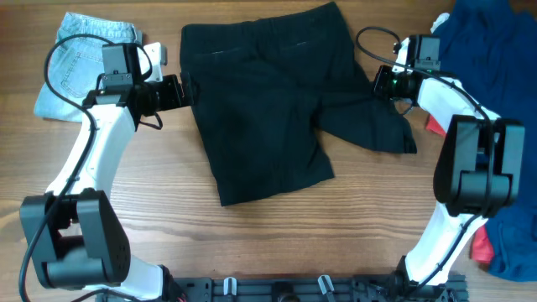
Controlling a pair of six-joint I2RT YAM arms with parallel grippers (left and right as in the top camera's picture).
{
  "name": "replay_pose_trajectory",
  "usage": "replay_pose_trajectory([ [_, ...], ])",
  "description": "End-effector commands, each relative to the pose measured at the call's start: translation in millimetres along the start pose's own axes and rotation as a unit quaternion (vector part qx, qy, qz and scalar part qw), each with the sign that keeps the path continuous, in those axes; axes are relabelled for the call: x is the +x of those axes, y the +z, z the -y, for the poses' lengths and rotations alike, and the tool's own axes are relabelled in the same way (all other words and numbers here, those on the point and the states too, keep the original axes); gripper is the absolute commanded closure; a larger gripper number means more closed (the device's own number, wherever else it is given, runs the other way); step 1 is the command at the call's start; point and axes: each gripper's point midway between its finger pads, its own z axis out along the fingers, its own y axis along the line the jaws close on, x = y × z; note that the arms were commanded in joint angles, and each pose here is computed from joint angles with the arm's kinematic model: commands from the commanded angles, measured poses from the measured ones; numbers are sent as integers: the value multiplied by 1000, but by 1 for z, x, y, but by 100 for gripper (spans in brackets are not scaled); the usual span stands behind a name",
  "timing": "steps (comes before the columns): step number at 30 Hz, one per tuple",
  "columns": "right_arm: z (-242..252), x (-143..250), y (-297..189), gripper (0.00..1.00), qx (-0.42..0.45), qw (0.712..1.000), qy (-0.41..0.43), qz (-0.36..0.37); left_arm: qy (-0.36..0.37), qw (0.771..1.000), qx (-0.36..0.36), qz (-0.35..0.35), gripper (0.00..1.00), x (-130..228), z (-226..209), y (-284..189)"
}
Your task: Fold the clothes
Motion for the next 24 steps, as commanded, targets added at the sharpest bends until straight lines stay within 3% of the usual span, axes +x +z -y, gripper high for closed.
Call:
replay_pose_trajectory([
  [1, -19, -33, -73, 96, -14, 998, -10, 56, 3, 999, -23, 34, 5, -14, -2, -30],
  [6, -49, 5, -140, 96, -51, 999, -12, -2, -6, 997, -49, 53, 4, -16, -9, -63],
  [12, -79, 99, -131, 95, -37, 987, -52, -149, -18, 997, -58, 36, 5, -7, -17, -66],
  [14, -77, 125, -122, 66, -10, 983, -47, -179, -19, 998, -59, 34, 5, -6, -17, -66],
  [16, -60, 143, -116, 62, 43, 980, -28, -194, -16, 997, -65, 33, 5, -5, -19, -66],
  [19, -33, 148, -117, 46, 103, 975, -4, -195, -16, 996, -75, 35, 4, -6, -23, -67],
  [22, -40, 115, -128, 32, 85, 985, -5, -152, -16, 996, -75, 35, 3, -6, -23, -67],
  [24, -72, 87, -143, 28, 17, 991, -66, -120, -16, 996, -75, 35, 3, -6, -23, -67],
])
